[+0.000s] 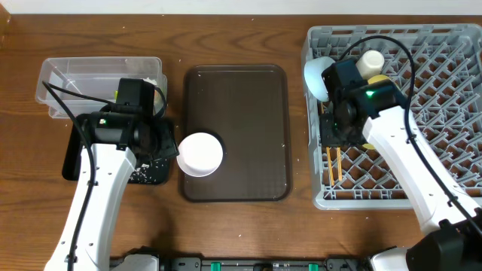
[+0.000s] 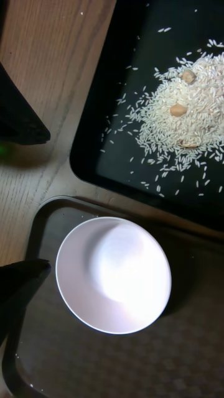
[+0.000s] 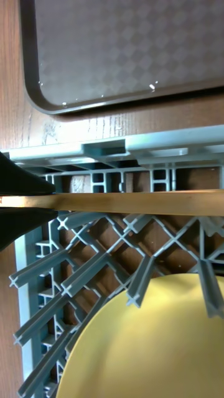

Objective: Sort waste into correct bins and load items into the dishwasher rack
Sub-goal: 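Carry the second chopstick with the right gripper into the dish rack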

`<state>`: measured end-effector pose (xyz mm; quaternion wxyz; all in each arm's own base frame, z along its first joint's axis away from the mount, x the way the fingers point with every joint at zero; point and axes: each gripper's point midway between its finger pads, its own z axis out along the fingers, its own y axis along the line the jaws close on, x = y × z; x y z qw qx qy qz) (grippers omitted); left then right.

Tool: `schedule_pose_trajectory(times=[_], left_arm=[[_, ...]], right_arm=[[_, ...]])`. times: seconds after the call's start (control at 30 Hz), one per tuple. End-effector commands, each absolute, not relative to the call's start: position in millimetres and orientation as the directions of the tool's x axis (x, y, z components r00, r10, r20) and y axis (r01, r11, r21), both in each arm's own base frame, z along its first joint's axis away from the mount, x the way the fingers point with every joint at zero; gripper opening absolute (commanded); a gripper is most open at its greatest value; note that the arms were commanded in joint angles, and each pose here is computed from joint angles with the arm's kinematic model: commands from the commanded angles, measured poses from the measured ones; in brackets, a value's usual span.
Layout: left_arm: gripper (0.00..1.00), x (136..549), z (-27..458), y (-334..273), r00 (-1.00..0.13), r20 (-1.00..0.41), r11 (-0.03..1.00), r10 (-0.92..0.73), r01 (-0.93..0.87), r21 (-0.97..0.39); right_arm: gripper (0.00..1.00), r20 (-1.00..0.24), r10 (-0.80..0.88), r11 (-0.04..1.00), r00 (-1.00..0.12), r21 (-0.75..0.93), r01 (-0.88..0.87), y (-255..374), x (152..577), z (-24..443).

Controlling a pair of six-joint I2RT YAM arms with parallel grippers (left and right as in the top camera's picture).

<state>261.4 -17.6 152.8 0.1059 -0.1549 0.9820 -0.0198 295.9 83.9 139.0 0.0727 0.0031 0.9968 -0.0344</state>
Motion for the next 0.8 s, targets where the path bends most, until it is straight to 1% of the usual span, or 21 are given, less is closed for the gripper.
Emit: schedule_pose_trajectory(times=[0.0, 0.17, 0.27, 0.43, 0.47, 0.57, 0.77], left_arm=[[0.62, 263, 155, -15, -0.922, -0.207, 0.945, -0.327, -0.321, -0.065], [0.62, 263, 155, -15, -0.922, -0.207, 0.945, -0.327, -0.321, -0.065], [0.62, 263, 155, -15, -0.922, -0.207, 0.945, -0.327, -0.321, -0.065], [0.62, 263, 155, -15, -0.922, -0.206, 0.945, -0.327, -0.321, -0.065], [0.62, 263, 155, -15, -0.922, -0.206, 0.945, -0.327, -0.321, -0.065], [0.62, 263, 155, -15, -0.922, -0.206, 0.945, -0.327, -0.321, -0.065], [0.62, 263, 155, -15, -0.922, -0.206, 0.945, -0.327, -0.321, -0.065]], right_arm=[[0.01, -0.105, 0.001, 0.995, -0.994, -0.100, 0.011, 77, 289, 122], [0.01, -0.100, 0.001, 0.997, -0.995, -0.075, 0.009, 81, 287, 101], [0.02, -0.134, -0.005, 0.999, -0.991, -0.042, 0.000, 87, 294, 91], [0.04, -0.152, -0.018, 0.999, -0.988, -0.032, -0.013, 89, 297, 84], [0.05, -0.156, -0.018, 0.999, -0.988, -0.031, -0.013, 89, 298, 83], [0.22, -0.168, -0.017, 1.000, -0.986, -0.027, -0.013, 90, 301, 84], [0.23, -0.184, -0.016, 1.000, -0.983, -0.021, -0.012, 92, 305, 84]])
